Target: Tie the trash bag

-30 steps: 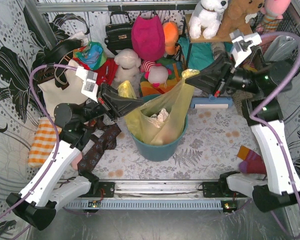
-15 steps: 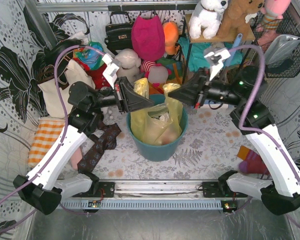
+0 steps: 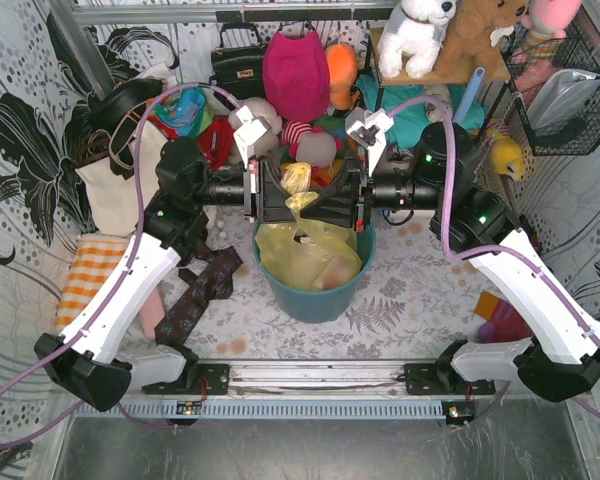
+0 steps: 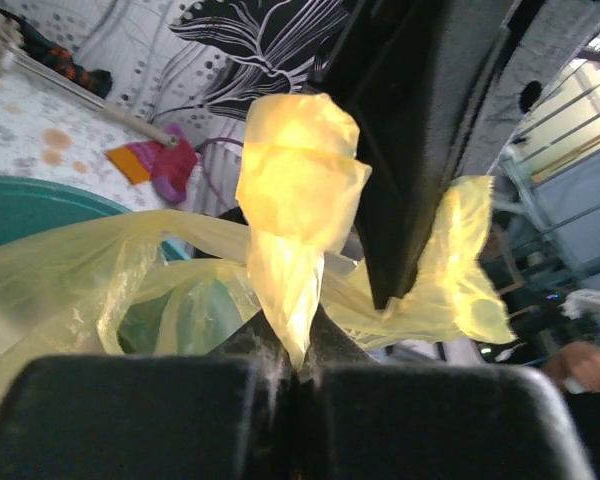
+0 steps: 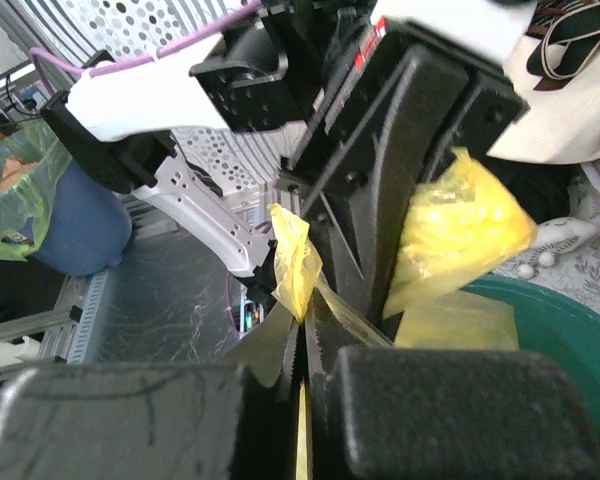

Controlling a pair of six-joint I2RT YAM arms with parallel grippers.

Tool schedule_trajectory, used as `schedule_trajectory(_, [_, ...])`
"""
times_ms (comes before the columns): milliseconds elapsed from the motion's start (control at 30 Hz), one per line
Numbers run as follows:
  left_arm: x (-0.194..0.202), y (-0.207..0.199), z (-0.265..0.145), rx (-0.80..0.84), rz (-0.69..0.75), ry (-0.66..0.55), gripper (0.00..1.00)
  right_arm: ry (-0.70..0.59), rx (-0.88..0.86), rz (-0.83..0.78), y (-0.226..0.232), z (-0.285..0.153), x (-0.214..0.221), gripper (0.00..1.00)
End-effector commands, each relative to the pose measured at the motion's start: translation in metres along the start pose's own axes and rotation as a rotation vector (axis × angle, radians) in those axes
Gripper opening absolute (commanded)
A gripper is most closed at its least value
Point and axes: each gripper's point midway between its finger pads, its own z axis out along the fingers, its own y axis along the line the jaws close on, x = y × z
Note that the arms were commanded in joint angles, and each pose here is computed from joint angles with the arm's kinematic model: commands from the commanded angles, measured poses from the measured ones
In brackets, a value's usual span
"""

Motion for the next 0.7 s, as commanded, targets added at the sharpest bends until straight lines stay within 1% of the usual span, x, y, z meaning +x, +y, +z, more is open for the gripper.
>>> schedule_trajectory(0, [0.001,-0.008,-0.005,-0.045,0.065,0.049,0.11,0.002,-0.002,-0.047,0.005,-0.002,-0.005,0.00])
schedule_trajectory(33, [-0.001,-0.006,-0.006,-0.073,0.080,0.045,0.20,0.003,-0.002,-0.049,0.006,-0.003,-0.005,0.00])
schedule_trajectory(133, [-0.009,0.000,-0.010,-0.169,0.134,0.029,0.43,0.002,0.004,-0.055,0.007,-0.006,-0.005,0.00])
schedule_trajectory(233, [-0.018,0.006,-0.016,-0.272,0.171,0.020,0.56,0.001,0.022,-0.063,0.006,-0.009,-0.005,0.00])
schedule_trajectory(367, [-0.034,-0.002,-0.030,-0.389,0.262,-0.006,0.66,0.010,0.031,-0.064,0.006,-0.011,-0.002,0.00])
schedule_trajectory(467, [-0.057,-0.024,-0.042,-0.459,0.361,-0.054,0.72,0.012,0.033,-0.065,0.005,-0.010,-0.002,0.00])
schedule_trajectory(600, [-0.078,-0.059,-0.054,-0.481,0.480,-0.142,0.80,0.015,0.030,-0.061,0.005,-0.009,-0.001,0.00])
schedule_trajectory(667, [-0.087,-0.079,-0.058,-0.467,0.515,-0.193,0.80,0.014,0.026,-0.062,0.006,-0.009,-0.002,0.00])
